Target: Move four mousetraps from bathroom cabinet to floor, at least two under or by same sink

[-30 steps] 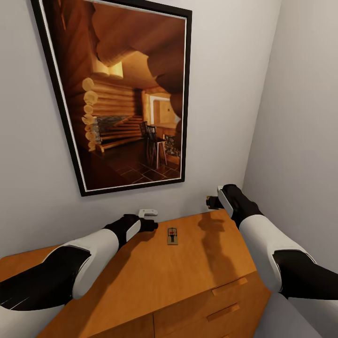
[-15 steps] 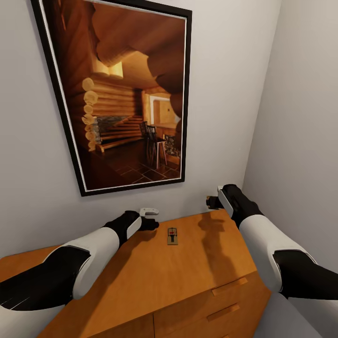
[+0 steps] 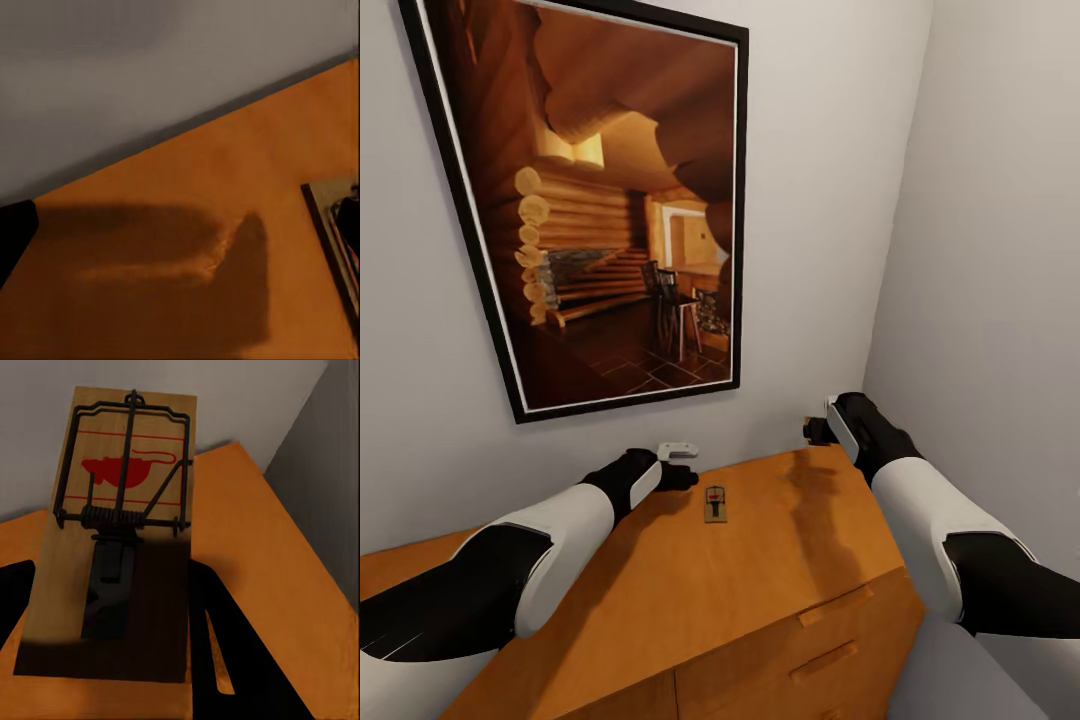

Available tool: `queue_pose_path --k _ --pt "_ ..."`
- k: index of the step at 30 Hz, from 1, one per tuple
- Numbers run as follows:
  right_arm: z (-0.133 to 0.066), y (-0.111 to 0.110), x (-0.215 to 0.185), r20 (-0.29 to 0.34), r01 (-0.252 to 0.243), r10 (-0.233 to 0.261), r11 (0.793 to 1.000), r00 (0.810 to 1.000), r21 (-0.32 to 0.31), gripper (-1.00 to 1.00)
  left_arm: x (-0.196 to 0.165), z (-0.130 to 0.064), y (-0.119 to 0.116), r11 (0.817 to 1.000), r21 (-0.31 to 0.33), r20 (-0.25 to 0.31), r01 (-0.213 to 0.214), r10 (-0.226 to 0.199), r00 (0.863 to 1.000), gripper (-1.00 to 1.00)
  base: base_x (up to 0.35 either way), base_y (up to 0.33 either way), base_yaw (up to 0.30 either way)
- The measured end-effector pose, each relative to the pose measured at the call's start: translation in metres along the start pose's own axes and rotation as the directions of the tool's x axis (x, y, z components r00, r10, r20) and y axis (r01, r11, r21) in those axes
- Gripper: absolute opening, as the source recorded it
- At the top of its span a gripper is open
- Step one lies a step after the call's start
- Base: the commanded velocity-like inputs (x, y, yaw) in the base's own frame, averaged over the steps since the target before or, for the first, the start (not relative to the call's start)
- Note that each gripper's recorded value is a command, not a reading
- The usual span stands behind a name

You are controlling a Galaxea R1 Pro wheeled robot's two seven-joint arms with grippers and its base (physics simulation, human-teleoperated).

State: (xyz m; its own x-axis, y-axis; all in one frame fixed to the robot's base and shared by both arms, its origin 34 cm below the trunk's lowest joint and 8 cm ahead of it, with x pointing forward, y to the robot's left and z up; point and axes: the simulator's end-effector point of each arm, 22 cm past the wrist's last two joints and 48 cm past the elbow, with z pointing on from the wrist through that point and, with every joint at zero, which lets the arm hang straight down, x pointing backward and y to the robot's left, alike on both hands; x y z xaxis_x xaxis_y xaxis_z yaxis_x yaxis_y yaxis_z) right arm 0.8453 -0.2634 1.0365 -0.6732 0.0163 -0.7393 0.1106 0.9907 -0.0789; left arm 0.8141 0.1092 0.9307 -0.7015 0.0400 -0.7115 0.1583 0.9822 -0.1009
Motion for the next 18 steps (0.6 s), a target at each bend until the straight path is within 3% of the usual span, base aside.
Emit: queue_pose_path --k 18 --pt "0.003 -0.042 0.001 -0.007 -0.014 0.015 0.997 1.000 0.072 -1.00 -0.001 -0.001 0.000 1.000 -0.001 0.002 -0.002 0.002 1.000 1.00 0.000 0.000 -0.028"
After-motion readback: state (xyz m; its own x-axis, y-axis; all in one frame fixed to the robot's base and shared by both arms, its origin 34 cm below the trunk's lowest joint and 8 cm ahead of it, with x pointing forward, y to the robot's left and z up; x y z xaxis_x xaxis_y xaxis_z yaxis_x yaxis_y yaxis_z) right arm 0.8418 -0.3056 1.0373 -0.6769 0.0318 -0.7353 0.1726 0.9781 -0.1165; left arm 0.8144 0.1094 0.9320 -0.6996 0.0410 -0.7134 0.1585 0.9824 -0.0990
